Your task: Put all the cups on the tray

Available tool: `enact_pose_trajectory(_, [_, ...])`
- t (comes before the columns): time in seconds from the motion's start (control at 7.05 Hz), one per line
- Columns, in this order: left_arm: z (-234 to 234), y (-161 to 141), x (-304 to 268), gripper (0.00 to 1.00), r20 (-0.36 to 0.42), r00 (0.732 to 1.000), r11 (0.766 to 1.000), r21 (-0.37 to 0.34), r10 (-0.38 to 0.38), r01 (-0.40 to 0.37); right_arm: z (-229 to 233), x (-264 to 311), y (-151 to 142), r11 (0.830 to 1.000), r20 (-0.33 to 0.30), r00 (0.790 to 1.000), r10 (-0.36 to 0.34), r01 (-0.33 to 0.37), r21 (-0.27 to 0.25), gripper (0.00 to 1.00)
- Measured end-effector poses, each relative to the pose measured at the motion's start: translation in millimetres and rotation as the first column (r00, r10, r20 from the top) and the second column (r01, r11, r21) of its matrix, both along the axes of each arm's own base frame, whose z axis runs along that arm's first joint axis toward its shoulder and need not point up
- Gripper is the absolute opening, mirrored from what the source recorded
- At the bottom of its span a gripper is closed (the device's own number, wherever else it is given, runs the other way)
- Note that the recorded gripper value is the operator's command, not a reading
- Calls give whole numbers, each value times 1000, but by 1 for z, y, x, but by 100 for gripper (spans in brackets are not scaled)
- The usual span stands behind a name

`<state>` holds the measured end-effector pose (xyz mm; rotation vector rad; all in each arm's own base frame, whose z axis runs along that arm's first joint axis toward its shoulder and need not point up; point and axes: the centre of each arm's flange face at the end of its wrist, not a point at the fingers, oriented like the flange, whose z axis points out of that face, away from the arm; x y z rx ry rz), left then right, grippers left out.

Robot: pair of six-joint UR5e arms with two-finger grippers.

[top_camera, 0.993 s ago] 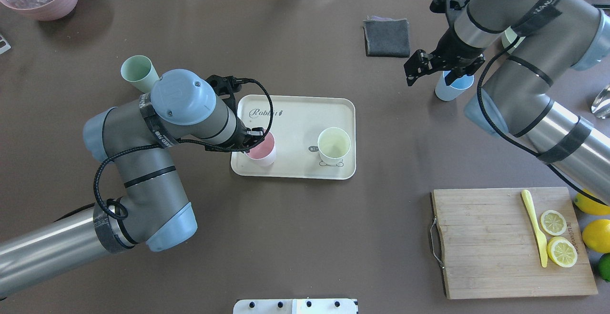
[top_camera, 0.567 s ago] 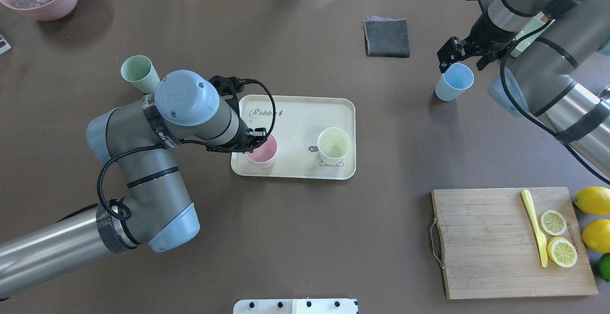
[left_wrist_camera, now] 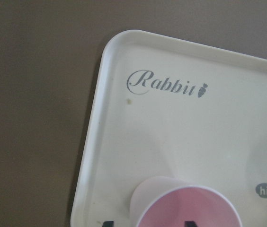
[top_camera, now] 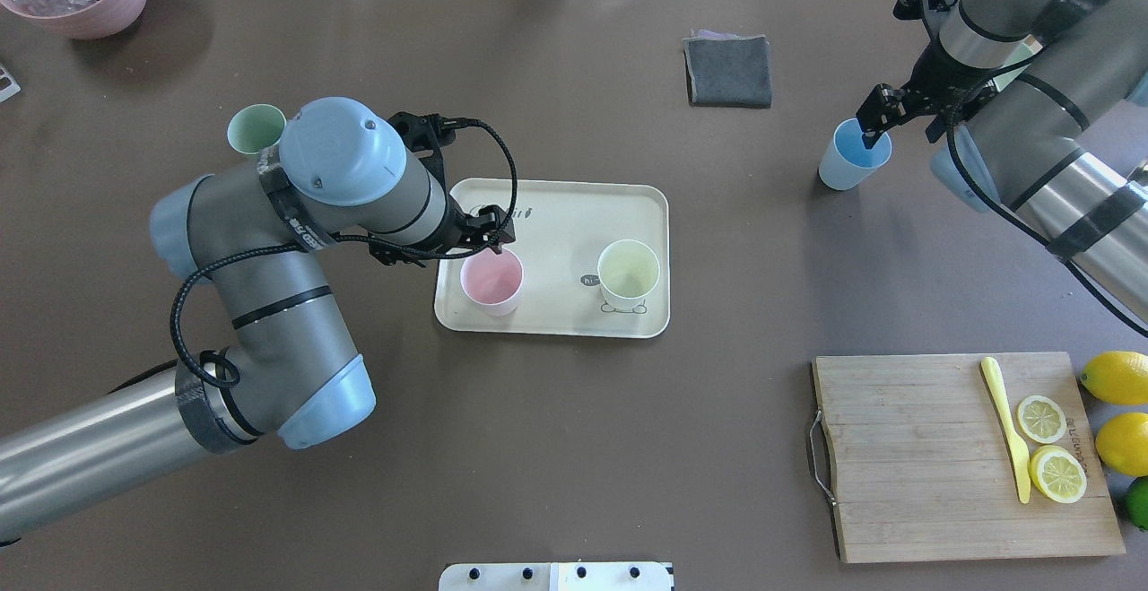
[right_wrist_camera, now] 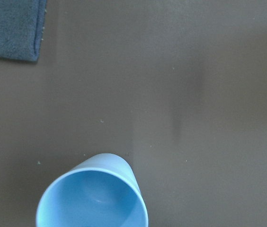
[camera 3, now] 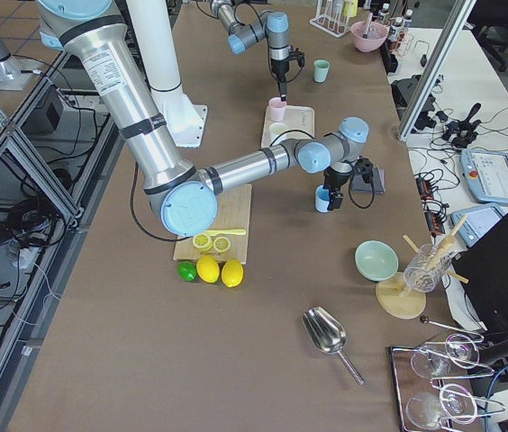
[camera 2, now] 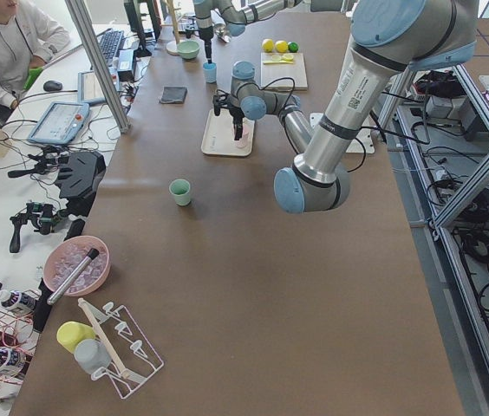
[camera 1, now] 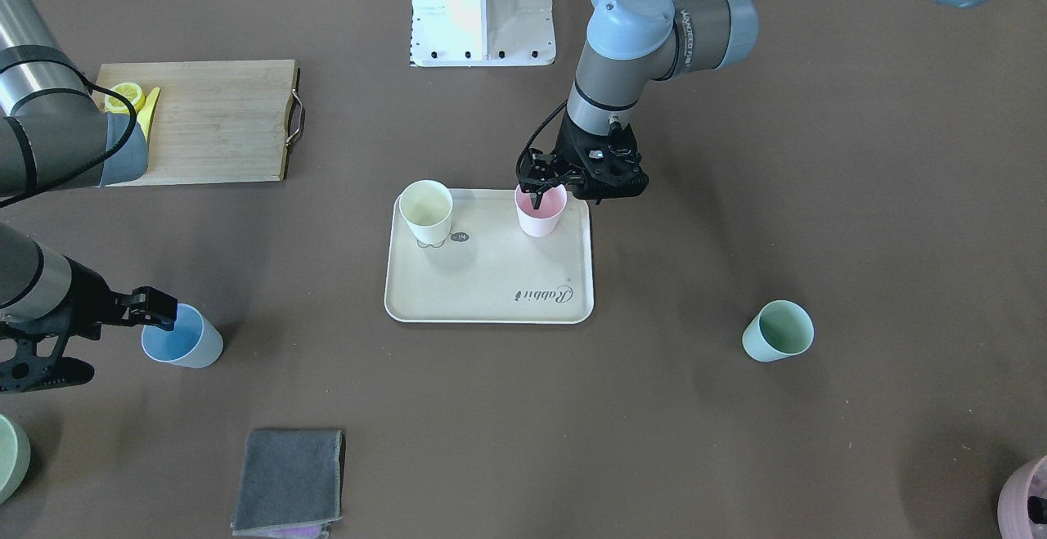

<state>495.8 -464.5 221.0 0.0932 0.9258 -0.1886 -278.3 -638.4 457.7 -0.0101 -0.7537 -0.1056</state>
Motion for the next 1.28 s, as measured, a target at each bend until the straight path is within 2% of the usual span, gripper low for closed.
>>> enact_pose_trajectory(0.14, [5, -16, -24, 97, 27, 1000, 1000, 29, 2, -3, 7, -3, -1, 1000, -7, 1000, -2, 2, -13, 48])
enact_pose_trajectory(0.28, [11, -30, -57, 97, 46, 999, 999, 51, 16, -18, 13, -6, -1, 1000, -10, 1000, -5, 5, -20, 0])
enact_pose_trajectory(0.71, [51, -66, -162, 97, 94, 993, 991, 109, 65, -75, 7, -19, -4, 1000, 16, 1000, 0, 0, -16, 0])
enact_pose_trajectory(0.99, [102, -87, -217, 97, 164, 980, 979, 153, 112, -138, -50, -42, 6, 998, 73, 996, 46, -43, -35, 0])
enact_pose_trajectory(1.28, [145, -102, -234, 97, 223, 963, 969, 158, 152, -190, -123, -96, 29, 994, 133, 988, 82, -72, -80, 0])
